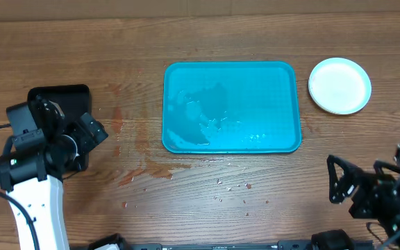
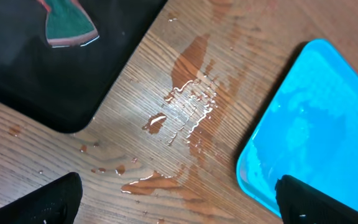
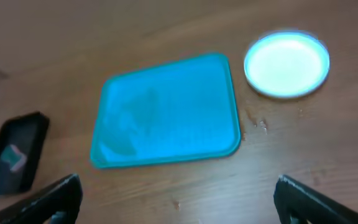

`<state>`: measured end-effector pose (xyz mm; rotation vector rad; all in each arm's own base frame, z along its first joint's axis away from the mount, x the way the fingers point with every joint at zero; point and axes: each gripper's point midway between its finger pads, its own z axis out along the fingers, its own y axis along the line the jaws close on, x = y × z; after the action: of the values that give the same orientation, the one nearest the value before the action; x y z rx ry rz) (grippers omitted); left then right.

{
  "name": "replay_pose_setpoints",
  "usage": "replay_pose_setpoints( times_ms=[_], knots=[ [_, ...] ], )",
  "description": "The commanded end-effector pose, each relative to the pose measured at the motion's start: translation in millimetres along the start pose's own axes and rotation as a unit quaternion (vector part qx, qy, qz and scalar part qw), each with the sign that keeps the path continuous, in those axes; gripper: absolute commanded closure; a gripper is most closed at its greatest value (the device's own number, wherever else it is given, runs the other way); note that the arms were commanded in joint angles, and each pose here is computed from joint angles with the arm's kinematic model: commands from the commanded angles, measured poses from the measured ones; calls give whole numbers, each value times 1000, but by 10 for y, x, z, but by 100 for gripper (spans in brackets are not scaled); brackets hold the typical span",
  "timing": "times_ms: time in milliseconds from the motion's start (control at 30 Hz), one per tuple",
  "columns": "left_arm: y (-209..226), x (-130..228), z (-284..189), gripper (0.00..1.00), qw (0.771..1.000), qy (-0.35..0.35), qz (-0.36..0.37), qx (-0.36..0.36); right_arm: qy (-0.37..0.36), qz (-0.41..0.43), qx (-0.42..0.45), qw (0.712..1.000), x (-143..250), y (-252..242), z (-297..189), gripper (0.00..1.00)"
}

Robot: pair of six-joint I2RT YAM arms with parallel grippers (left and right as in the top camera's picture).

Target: Clean dirty plates on tray and stack at the side

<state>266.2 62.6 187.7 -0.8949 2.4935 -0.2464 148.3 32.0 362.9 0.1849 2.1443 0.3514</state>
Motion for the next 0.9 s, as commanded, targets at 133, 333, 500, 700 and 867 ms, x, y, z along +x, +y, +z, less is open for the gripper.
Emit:
replay_pose_setpoints(
  times_ms=[133,333,500,700,867],
  knots=[
    [62,79,278,0,998,51,-16,-18,-142,-12,-46,989,280,-154,692,0],
    [124,138,485,0,995,90,-23,-35,-280,-9,-93,955,395,-253,1244,0],
    [171,187,622,0,992,116,-28,-46,-334,-8,-98,937,495,-369,1377,0],
    [207,228,720,0,989,135,-32,-55,-336,1,-59,940,580,-604,1511,0],
    [211,233,732,0,988,138,-32,-56,-345,8,-28,938,618,-797,1586,0]
  ],
)
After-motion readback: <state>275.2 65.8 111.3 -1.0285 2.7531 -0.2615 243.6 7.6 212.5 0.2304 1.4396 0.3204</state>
